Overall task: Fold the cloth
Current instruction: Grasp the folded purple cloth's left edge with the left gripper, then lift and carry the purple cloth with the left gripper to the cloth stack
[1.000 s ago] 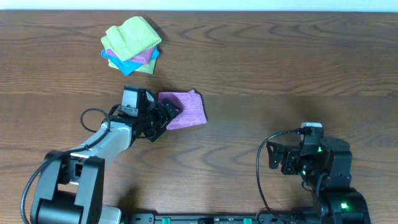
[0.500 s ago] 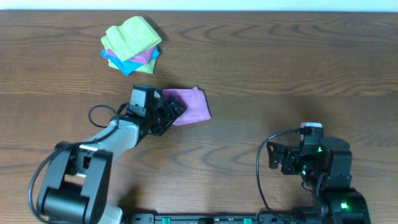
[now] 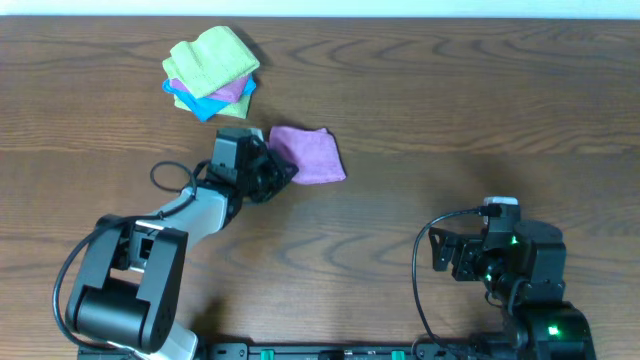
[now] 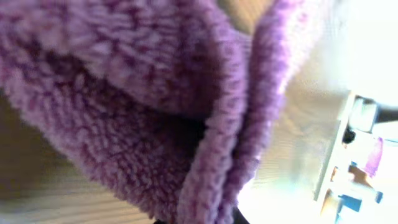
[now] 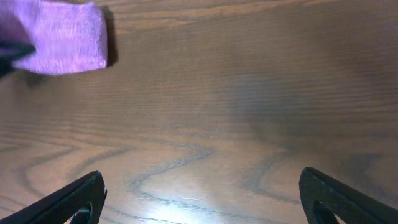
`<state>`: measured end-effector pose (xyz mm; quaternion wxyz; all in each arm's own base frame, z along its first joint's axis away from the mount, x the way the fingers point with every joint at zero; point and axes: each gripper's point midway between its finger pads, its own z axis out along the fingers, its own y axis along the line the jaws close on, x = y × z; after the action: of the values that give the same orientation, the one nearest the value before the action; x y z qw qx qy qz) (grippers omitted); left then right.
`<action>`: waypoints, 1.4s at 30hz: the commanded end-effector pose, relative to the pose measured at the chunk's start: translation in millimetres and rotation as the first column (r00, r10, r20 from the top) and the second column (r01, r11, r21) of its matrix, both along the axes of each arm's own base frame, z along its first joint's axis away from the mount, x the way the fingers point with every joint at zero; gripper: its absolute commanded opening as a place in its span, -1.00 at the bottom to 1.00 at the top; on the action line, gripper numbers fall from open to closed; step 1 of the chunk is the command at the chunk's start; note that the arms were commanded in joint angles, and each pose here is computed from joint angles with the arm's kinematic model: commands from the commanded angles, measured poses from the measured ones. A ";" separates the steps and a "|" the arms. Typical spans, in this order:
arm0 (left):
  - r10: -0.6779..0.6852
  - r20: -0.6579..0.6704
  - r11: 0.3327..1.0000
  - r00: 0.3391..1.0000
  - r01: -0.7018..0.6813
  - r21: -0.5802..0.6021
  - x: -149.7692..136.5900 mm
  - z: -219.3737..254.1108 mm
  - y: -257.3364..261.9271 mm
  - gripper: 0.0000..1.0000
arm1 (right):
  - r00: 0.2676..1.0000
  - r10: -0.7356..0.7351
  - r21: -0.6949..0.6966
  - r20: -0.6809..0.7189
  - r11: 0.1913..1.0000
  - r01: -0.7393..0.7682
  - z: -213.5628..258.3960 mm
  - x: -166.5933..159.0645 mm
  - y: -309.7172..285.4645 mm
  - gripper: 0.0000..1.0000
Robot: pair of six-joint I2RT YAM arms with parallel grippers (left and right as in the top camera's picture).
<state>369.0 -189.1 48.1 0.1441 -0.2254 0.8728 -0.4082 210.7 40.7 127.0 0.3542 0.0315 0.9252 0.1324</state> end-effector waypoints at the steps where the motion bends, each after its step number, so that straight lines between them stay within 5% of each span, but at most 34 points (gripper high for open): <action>1: -0.044 0.116 0.998 0.992 0.049 -0.043 36.7 54.2 -16.9 -0.89 | 1.000 -0.021 0.000 -0.001 1.000 0.021 -1.1 0.0 -3.1 0.99; 12: 0.099 0.371 0.977 0.923 -0.160 0.139 139.3 195.1 51.2 -0.89 | 1.000 -0.021 0.000 -0.001 1.000 0.021 -1.1 0.0 -3.1 0.99; 22: 0.131 0.441 0.961 0.888 -0.223 0.165 210.1 203.6 86.7 -0.89 | 1.000 -0.021 0.000 -0.001 1.000 0.021 -1.1 0.0 -3.1 0.99; 42: 0.128 0.360 0.912 0.924 -0.253 0.324 227.6 143.1 136.9 -0.89 | 1.000 -0.021 0.000 -0.001 1.000 0.021 -1.1 0.0 -3.1 0.98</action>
<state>588.7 -58.5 196.7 0.3589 -0.2121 0.8668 -0.2737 210.7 40.7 127.0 0.3542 0.0317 0.9252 0.1325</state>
